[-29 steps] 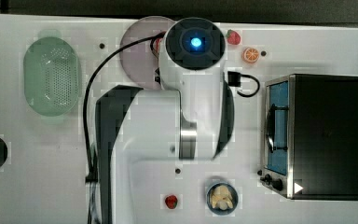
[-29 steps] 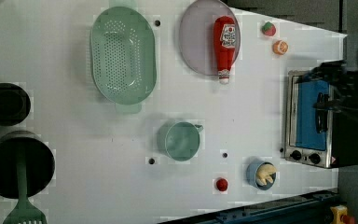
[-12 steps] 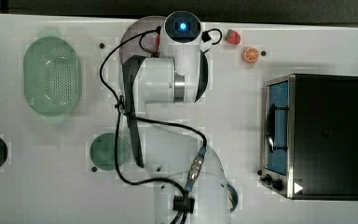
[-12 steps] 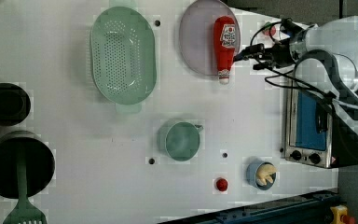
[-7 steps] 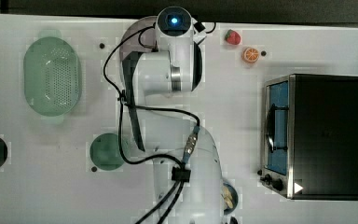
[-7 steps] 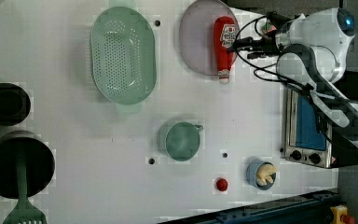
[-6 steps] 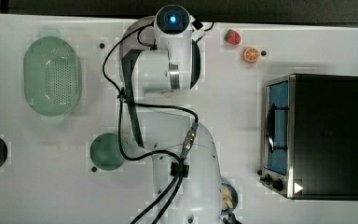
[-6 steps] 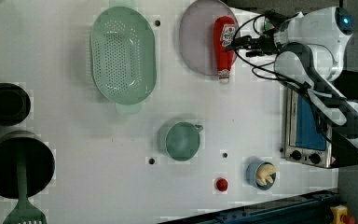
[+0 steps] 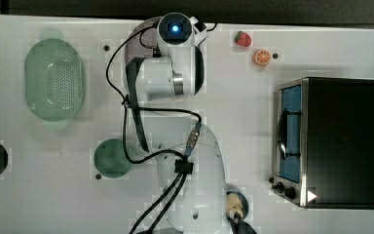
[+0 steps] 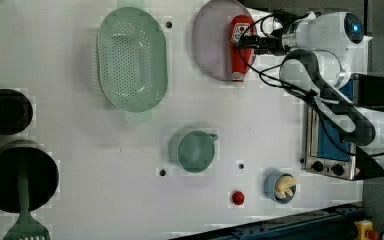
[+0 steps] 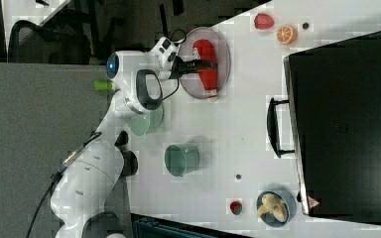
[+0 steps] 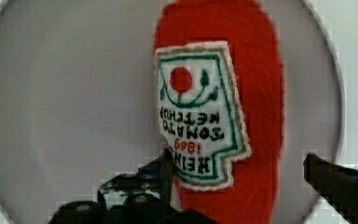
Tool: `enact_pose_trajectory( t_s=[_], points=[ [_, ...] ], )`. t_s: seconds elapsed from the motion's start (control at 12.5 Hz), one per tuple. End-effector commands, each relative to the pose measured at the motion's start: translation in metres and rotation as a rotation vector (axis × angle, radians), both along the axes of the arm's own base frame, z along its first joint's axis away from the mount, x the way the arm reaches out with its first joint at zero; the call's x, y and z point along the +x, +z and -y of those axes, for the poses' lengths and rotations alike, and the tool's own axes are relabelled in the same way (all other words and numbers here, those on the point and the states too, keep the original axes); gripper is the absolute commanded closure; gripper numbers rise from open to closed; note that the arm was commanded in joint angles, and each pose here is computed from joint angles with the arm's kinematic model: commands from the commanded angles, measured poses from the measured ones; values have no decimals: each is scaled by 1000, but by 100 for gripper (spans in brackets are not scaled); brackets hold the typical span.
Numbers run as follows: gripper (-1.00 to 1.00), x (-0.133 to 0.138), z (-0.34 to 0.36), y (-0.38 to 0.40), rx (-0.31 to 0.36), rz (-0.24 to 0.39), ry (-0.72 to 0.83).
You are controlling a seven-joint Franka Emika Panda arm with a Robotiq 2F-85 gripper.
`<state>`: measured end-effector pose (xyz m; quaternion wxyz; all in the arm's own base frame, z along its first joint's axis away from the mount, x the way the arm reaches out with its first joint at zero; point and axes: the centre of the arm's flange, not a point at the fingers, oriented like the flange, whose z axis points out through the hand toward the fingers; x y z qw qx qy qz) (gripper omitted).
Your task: Pick ketchup from plate and place it on table.
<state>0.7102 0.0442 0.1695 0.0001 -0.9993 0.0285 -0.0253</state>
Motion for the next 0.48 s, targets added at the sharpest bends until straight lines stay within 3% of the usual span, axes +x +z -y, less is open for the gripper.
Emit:
enact_pose_trajectory(
  t_s=[0.08, 0.16, 0.48],
  points=[
    [-43, 6, 4, -9, -3, 37, 45],
    [-25, 7, 2, -7, -2, 40, 46],
    [-25, 20, -3, 29, 4, 100, 49]
  ],
)
